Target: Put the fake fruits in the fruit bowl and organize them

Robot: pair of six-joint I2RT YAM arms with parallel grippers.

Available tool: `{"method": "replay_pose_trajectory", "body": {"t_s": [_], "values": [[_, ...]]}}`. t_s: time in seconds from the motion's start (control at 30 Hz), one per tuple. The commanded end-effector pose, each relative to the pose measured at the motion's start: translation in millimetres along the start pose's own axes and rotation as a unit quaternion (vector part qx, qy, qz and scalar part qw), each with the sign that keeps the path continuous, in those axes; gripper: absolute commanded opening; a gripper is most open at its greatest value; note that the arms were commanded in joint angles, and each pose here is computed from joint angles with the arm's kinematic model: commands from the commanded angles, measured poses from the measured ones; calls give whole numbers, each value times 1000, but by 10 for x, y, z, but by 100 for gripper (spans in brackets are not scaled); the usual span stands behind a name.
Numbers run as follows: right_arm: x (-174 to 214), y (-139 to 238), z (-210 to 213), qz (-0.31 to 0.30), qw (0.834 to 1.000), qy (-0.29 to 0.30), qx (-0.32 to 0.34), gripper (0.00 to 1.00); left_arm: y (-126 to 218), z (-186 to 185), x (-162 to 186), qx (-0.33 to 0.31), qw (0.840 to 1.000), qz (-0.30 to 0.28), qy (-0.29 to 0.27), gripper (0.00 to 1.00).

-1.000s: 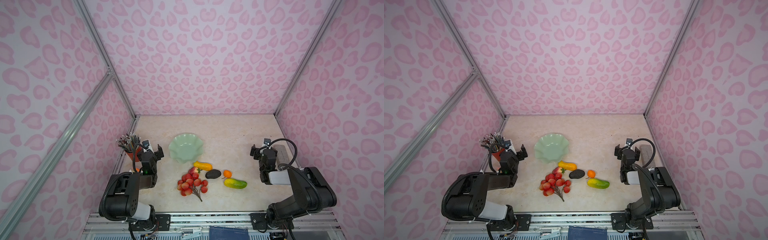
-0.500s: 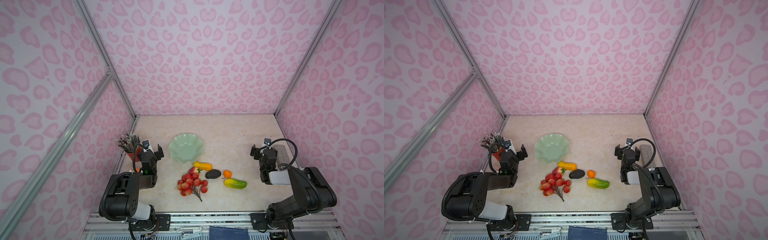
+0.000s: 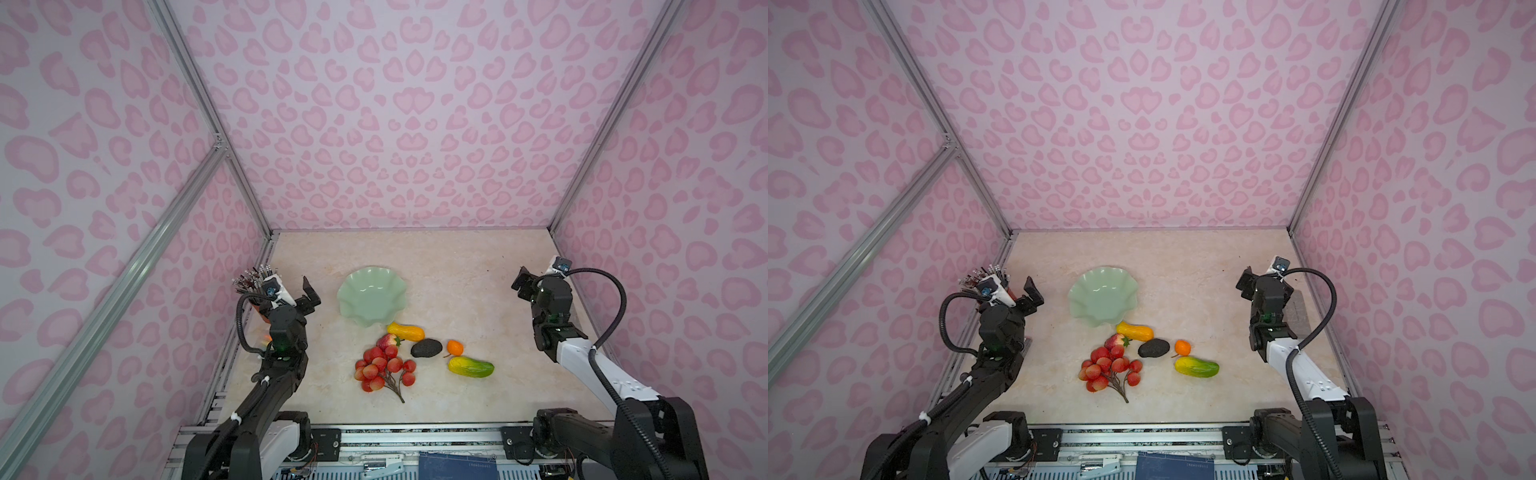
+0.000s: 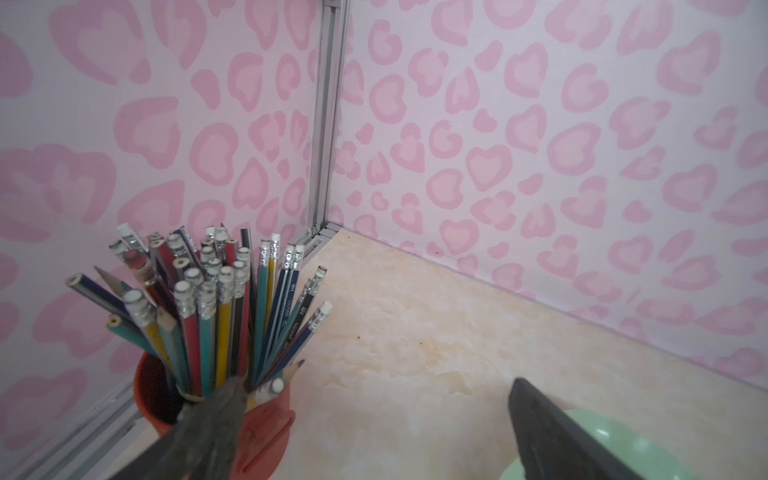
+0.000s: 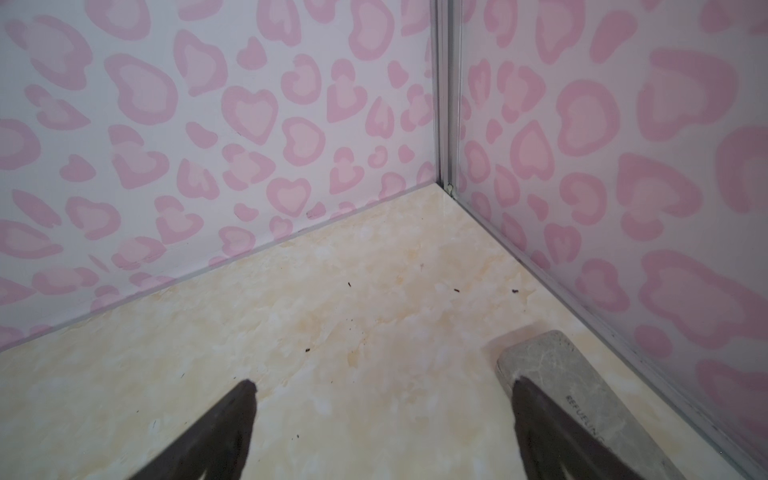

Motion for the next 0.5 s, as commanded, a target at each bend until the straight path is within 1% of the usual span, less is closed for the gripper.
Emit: {"method": "replay_pose_trajectory", "body": {"t_s": [0.0, 0.03, 0.1, 0.2, 0.23, 0.27, 0.33, 0.4, 0.47], "values": [[157, 130, 293, 92, 990, 0, -105, 88, 116, -70, -16, 27, 997, 52, 58, 99], [165, 187, 382, 114, 987, 18, -112, 88, 163, -75, -50, 28, 996, 55, 67, 99], [225, 295, 572, 161, 976, 57, -138, 87, 248, -71, -91, 36, 995, 50, 81, 99], [471, 450, 851, 234, 949, 96, -188, 83, 332, -71, -128, 50, 993, 36, 100, 99], [586, 511, 946, 260, 938, 104, -206, 81, 344, -81, -148, 54, 993, 34, 104, 99], [654, 546, 992, 275, 931, 106, -215, 81, 347, -94, -167, 56, 992, 35, 105, 99], [851, 648, 1108, 316, 910, 116, -241, 79, 342, -148, -207, 67, 991, 47, 105, 99], [1014, 743, 1166, 351, 892, 135, -250, 76, 337, -213, -223, 87, 989, 60, 99, 99], [1155, 852, 1156, 374, 882, 162, -238, 77, 330, -260, -232, 101, 988, 70, 95, 98]]}}
Point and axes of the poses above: each gripper's point midway between its finger pads, its own y axis back along the fingers, its own z axis along the line the jaws close on, x = y × z, the point moved 7 cm from there along y, back along the fingers, and after that the axes turned 8 degrees about y, right-handed, at the moved point
